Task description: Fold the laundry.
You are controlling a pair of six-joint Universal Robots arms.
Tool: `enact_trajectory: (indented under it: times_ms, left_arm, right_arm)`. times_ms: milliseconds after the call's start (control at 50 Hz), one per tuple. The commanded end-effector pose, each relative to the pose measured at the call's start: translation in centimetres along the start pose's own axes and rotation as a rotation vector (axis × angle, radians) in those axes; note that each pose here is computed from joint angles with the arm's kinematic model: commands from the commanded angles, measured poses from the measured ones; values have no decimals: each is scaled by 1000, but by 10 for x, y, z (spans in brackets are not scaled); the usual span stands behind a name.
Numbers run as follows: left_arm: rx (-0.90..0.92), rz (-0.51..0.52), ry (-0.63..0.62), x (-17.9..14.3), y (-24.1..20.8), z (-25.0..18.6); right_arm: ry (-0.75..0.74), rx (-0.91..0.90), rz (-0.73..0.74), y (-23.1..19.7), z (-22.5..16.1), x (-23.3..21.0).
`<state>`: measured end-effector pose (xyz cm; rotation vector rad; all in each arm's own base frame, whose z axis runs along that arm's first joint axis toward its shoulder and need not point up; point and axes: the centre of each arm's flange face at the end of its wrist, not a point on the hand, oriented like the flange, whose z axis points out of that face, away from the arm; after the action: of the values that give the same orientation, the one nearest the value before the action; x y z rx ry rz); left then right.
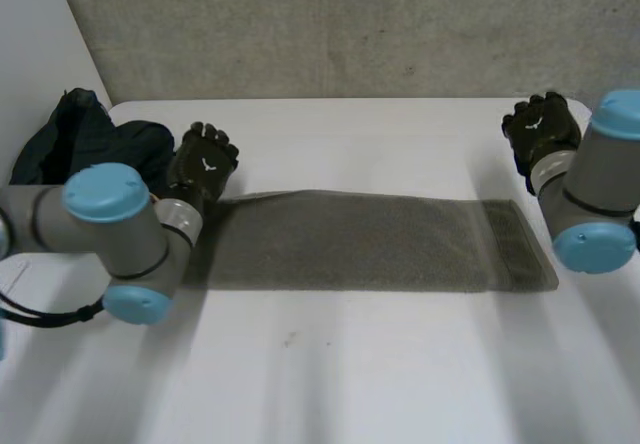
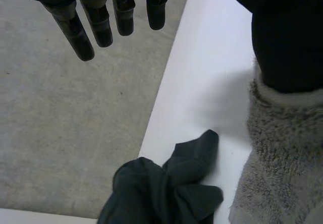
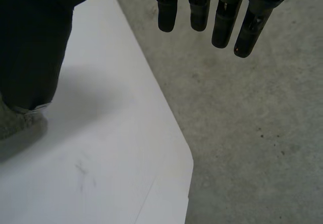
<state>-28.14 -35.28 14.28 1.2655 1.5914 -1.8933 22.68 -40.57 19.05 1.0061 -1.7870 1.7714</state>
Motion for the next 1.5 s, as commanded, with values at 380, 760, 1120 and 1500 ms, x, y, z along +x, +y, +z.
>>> enact_trajectory:
  times_ms: [380,760,1120,1500]
  left_arm:
    - [-79,-174,85,-35,29,-39]
    - [-76,-170,104,-12,51,-1]
    - [-94,-170,-80,-39,71,40]
    - [-6,-279,109,-45,20,-42]
  right_arm:
    - [-310,-108,78,25,-89,-11]
    - [-350,-148,99,41,-102,-16]
    - [-357,-150,102,40,-109,-17]
    - [-338,-155,106,41,-113,-9]
